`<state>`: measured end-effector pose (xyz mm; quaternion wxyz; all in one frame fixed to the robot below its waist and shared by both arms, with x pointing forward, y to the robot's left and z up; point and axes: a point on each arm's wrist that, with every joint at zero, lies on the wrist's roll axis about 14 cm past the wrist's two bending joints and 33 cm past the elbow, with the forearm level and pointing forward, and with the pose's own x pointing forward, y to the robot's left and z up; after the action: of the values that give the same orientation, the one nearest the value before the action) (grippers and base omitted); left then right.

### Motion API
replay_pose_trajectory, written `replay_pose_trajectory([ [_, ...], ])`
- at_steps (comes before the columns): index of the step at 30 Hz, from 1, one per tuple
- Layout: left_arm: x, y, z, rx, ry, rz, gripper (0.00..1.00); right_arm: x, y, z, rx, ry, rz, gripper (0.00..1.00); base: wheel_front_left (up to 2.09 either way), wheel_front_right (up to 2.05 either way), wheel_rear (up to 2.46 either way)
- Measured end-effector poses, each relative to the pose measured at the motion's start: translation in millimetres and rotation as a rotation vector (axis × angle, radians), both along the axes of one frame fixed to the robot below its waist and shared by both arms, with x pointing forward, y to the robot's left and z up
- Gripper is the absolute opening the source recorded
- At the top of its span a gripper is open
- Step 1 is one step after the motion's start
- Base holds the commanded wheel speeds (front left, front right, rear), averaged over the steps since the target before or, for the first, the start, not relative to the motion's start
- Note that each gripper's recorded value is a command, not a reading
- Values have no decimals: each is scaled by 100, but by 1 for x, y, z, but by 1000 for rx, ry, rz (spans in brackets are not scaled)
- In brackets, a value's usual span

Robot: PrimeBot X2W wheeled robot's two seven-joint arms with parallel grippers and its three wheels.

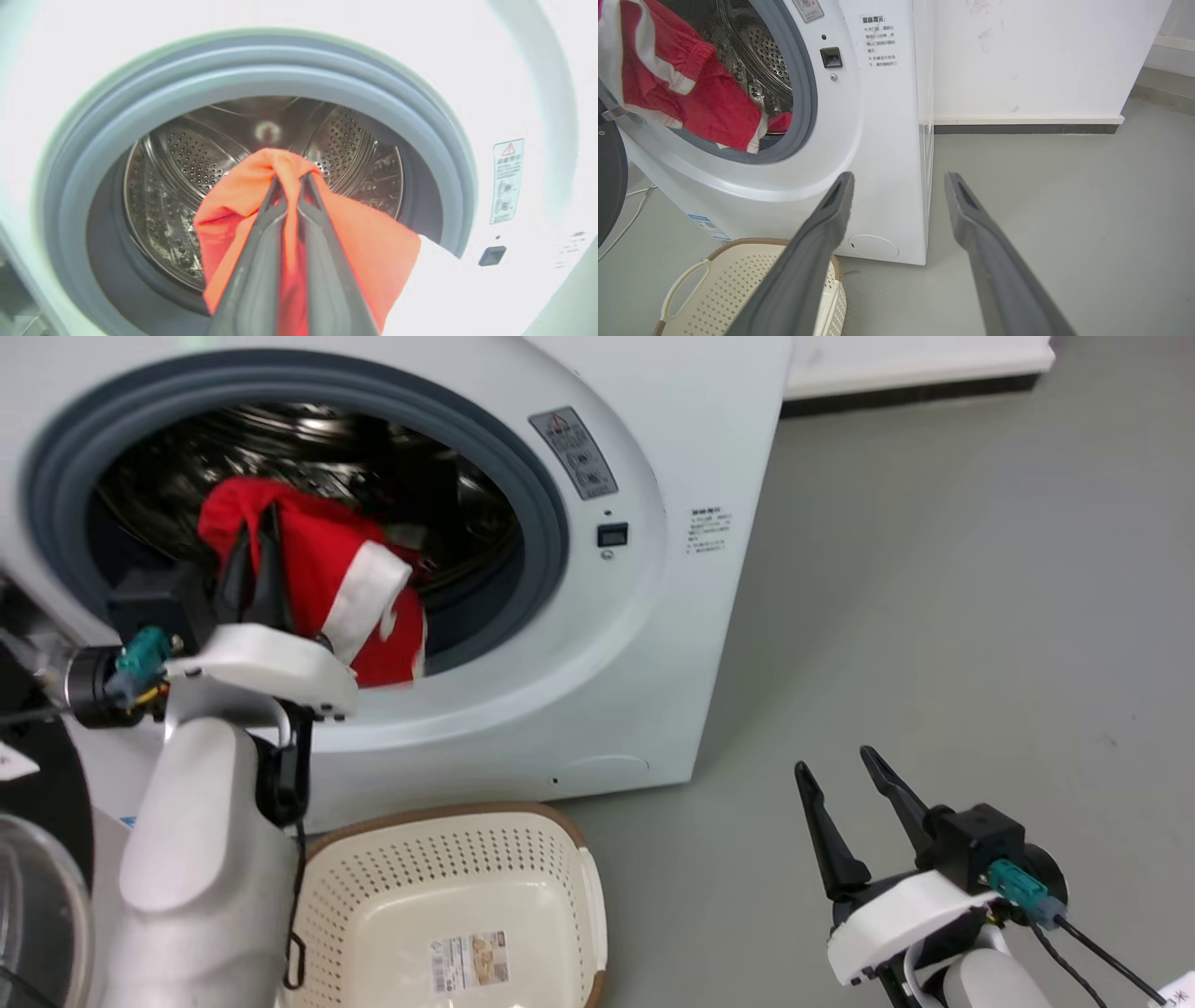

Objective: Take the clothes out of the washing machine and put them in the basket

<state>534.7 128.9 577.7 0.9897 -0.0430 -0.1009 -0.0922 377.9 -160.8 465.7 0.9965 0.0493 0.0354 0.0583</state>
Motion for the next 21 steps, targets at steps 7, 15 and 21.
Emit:
replay_pose_trajectory([
  [7, -51, 4, 37, -36, -127, 10, 0, -11, 0, 9, -7, -20, -3, 100, 0, 0, 0],
  [15, -97, 12, 30, -46, -95, 43, 0, -8, 4, 14, -20, -24, 13, 100, 0, 0, 0],
  [21, -124, 19, -52, -68, 150, 93, 0, -3, 4, 11, -35, -14, 18, 100, 0, 0, 0],
])
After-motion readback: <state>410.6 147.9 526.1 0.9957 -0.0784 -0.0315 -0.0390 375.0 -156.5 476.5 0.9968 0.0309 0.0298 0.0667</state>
